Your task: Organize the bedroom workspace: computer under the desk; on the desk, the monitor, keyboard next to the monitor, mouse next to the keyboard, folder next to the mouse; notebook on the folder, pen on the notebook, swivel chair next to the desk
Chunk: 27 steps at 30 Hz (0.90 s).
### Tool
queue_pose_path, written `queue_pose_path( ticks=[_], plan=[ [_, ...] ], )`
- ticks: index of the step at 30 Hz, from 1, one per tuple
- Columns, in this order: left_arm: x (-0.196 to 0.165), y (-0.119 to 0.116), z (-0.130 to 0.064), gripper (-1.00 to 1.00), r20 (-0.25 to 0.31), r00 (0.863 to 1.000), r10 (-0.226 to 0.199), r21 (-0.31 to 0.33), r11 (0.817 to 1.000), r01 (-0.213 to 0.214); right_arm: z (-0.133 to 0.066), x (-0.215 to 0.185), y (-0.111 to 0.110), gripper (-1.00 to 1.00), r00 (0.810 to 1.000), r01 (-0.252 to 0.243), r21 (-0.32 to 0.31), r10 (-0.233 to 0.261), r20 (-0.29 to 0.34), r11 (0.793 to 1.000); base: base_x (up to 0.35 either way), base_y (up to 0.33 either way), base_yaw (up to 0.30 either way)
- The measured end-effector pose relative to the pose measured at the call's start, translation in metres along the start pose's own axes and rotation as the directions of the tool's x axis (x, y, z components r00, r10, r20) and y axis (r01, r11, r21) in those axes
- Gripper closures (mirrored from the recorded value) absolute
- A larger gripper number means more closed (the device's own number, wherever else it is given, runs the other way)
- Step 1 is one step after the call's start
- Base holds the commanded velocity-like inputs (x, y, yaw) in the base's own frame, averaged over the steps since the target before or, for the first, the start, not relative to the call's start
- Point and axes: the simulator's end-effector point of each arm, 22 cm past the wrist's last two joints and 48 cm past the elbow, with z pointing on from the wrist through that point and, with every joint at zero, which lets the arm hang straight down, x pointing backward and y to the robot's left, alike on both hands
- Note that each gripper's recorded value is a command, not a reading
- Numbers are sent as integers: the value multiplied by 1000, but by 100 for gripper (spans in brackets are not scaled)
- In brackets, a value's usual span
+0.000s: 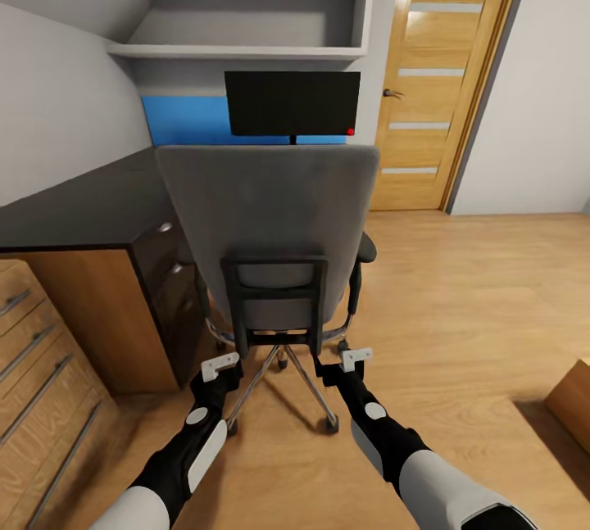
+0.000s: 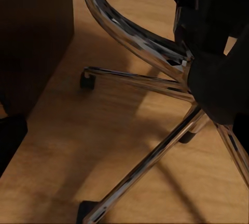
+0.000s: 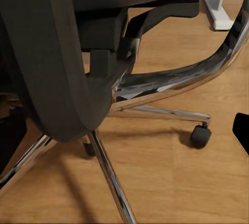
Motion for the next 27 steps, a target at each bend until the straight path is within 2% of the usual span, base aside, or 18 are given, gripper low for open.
queue_pose_path(
  ticks=[27],
  plan=[
    [4,0,1,-100,-7,1000,-1,2,1000,1,0,4,-1,-100,1000,1,0,-1,-7,1000,265,-82,30]
  ],
)
